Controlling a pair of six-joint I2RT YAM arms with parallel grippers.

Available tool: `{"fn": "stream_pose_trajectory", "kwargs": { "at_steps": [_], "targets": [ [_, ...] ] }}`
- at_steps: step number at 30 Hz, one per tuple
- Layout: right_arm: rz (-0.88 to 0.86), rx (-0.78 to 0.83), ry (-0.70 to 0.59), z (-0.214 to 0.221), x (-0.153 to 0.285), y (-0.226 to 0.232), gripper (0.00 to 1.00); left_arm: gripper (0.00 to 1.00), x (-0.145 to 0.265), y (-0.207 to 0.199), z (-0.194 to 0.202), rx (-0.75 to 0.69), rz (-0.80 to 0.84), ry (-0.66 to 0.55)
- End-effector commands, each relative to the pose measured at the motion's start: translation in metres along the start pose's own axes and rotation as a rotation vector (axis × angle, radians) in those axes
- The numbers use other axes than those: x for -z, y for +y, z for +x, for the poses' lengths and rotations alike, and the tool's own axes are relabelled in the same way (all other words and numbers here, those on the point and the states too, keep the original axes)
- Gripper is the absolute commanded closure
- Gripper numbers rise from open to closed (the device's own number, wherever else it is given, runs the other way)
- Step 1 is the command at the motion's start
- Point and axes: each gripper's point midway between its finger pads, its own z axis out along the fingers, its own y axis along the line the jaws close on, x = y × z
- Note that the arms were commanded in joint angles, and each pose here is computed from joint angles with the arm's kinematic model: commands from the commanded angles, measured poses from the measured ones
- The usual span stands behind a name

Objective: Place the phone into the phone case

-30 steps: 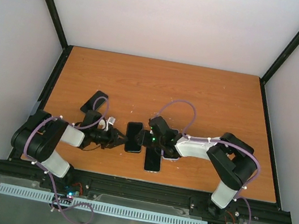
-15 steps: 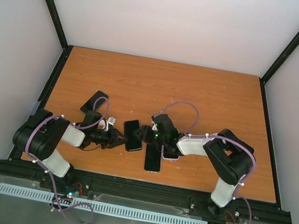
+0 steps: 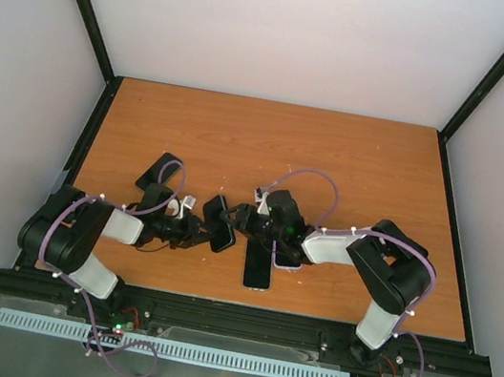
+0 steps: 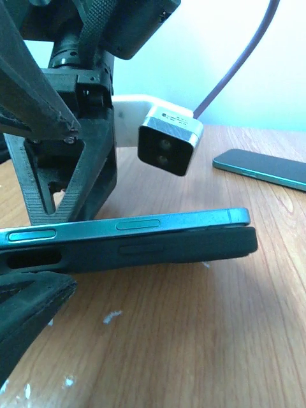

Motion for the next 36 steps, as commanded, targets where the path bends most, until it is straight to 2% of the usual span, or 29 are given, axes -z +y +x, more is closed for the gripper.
{"fn": "stream_pose_trajectory", "kwargs": {
  "at_steps": [1,16,19,27,30,36],
  "targets": [
    [-0.136,0.004,0.115,0.027,0.002,0.031,0.44,0.72,0.003,0.0,-0.013,-0.054,-0.061,-0.065],
    [-0.101,0.015,0.155,0.033,-0.008,0.02,0.45,0.7,0.006,0.005,-0.011,-0.015,-0.068,-0.081],
    [-0.086,0.039,0.152,0.03,-0.009,0.02,0.52,0.68,0.006,0.004,-0.011,-0.013,-0.066,-0.083],
    [0.0,0.084,0.117,0.023,-0.009,0.009,0.87,0.65,0.006,0.002,-0.011,-0.009,-0.058,-0.079],
    [0.023,0.089,0.108,0.022,-0.008,0.004,0.92,0.63,0.006,0.001,-0.01,-0.01,-0.055,-0.076],
    [0.077,0.104,0.095,0.02,-0.006,-0.006,0.95,0.61,0.005,0.003,-0.011,-0.011,-0.058,-0.067]
  ]
}}
